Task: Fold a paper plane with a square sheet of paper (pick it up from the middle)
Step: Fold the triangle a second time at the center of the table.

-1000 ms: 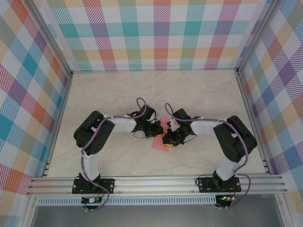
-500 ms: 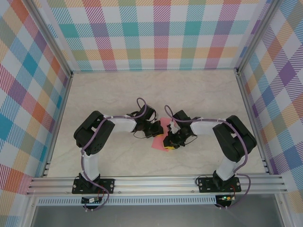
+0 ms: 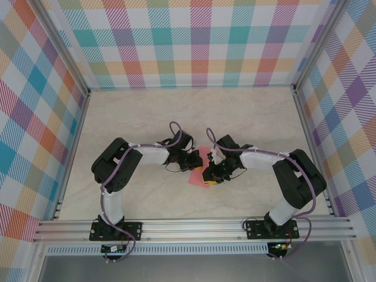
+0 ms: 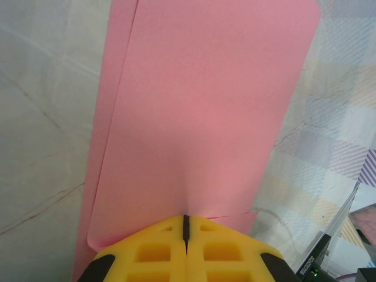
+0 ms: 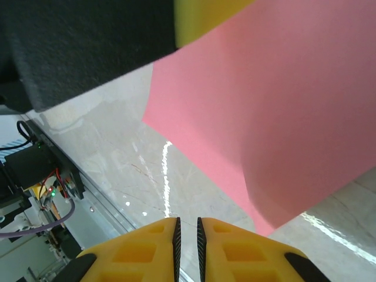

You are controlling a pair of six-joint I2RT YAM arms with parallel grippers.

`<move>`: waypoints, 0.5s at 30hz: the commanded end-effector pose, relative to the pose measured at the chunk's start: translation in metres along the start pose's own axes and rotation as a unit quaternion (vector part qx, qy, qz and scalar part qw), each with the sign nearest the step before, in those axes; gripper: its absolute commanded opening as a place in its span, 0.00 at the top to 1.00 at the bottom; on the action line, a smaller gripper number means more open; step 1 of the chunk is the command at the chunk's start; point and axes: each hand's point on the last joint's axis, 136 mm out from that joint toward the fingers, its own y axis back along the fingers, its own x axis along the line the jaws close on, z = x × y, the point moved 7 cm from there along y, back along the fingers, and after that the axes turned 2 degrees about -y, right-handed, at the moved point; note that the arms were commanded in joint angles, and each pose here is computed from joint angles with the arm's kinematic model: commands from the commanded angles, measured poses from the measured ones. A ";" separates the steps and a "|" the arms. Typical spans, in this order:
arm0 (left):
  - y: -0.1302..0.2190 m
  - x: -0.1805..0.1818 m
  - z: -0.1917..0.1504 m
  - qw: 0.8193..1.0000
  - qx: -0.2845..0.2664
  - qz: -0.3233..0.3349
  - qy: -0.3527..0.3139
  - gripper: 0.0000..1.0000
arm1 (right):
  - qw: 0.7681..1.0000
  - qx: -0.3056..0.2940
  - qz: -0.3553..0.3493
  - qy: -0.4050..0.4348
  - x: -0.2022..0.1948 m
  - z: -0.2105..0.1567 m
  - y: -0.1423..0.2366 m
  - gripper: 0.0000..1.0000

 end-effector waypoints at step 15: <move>-0.010 0.035 -0.020 0.996 0.031 0.076 0.027 0.96 | 0.998 0.027 -0.052 -0.036 -0.032 -0.019 -0.015 0.83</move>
